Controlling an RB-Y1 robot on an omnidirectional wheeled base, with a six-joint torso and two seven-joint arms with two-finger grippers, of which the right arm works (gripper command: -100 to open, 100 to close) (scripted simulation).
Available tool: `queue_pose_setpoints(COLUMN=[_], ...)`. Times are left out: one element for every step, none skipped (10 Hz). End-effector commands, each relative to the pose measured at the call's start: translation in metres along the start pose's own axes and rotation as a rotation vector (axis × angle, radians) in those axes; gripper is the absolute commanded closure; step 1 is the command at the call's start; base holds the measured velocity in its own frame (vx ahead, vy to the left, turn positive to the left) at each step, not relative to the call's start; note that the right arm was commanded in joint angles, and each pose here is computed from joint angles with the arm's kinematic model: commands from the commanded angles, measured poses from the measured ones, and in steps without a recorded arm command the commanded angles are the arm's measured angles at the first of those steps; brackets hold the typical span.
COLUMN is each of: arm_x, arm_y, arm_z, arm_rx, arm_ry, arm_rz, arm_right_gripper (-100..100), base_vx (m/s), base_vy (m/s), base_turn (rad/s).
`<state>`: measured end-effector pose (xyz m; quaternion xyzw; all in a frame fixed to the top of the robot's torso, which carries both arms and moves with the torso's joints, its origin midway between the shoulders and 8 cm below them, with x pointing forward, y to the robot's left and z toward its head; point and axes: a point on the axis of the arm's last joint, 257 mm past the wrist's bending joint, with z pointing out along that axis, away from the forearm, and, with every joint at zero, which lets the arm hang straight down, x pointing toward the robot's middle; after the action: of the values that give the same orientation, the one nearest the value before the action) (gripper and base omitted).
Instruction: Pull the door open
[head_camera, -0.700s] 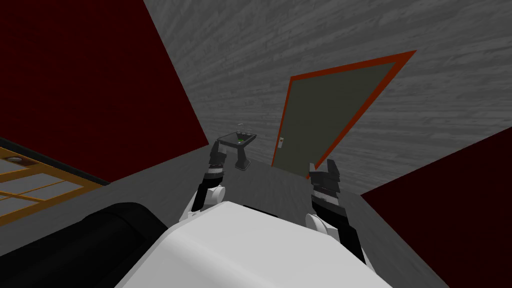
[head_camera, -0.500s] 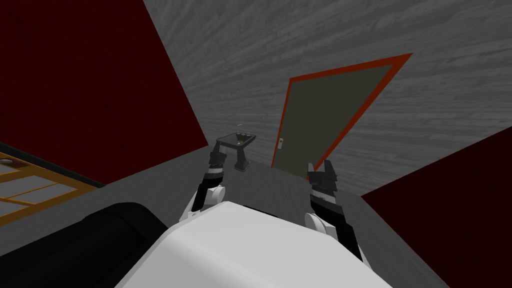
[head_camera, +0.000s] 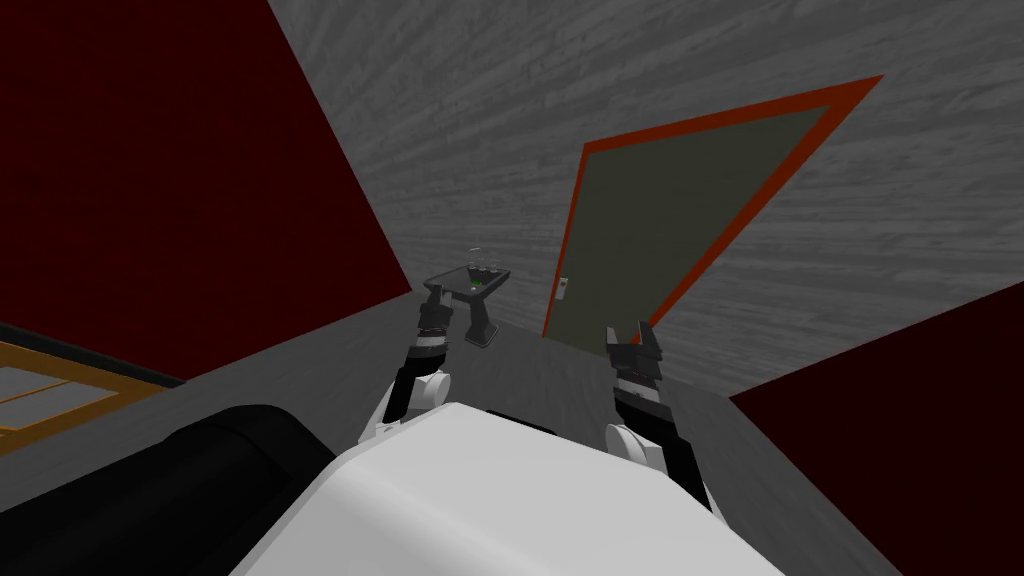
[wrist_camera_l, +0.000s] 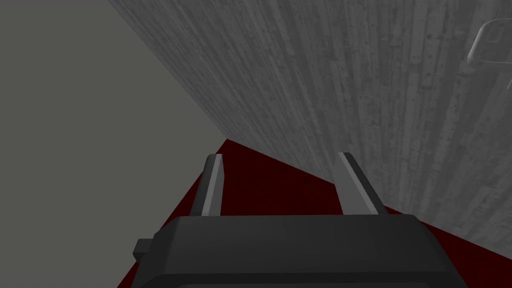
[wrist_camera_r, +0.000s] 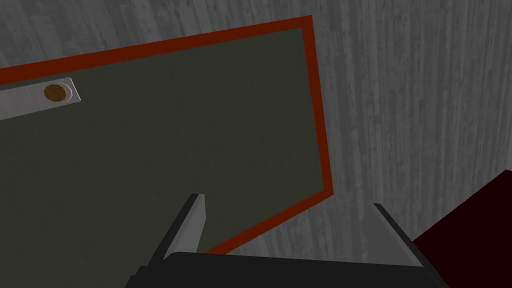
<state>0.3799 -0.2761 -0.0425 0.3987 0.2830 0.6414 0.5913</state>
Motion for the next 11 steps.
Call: queue_pose_setpoints(arm_x=[-0.001, -0.001, -0.001, -0.001, -0.002, -0.002, -0.002, -0.003, -0.003, -0.004, -0.004], arm_y=[-0.011, -0.015, -0.023, -0.028, -0.037, -0.041, -0.050, -0.055, -0.060, -0.065, -0.074], arm_z=[0.0019, 0.0019, 0.0020, 0.0020, 0.0020, 0.0020, 0.0018, 0.0017, 0.0016, 0.0015, 0.0011], arm_rx=[0.018, 0.025, 0.039, 0.047, 0.063, 0.071, 0.087, 0.096, 0.104, 0.113, 0.130], arm_ry=[0.002, 0.002, 0.003, 0.002, 0.001, 0.000, -0.002, -0.004, -0.006, -0.009, -0.014], arm_rz=[0.056, 0.075, 0.117, 0.140, 0.185, 0.207, 0.253, 0.278, 0.302, 0.326, 0.374], arm_right_gripper=[-100, -100, -100, -100, -100, -100, -100, -100, -100, -100, -100], base_vx=[0.123, 0.105, 0.123, 0.124, 0.131, 0.141, 0.158, 0.136, 0.108, 0.095, 0.129], base_vy=[0.023, 0.029, 0.028, 0.011, -0.009, -0.010, 0.023, 0.028, 0.013, 0.024, 0.037], base_turn=[-0.024, -0.019, -0.023, -0.021, -0.029, -0.022, -0.023, -0.029, -0.019, -0.014, -0.034])
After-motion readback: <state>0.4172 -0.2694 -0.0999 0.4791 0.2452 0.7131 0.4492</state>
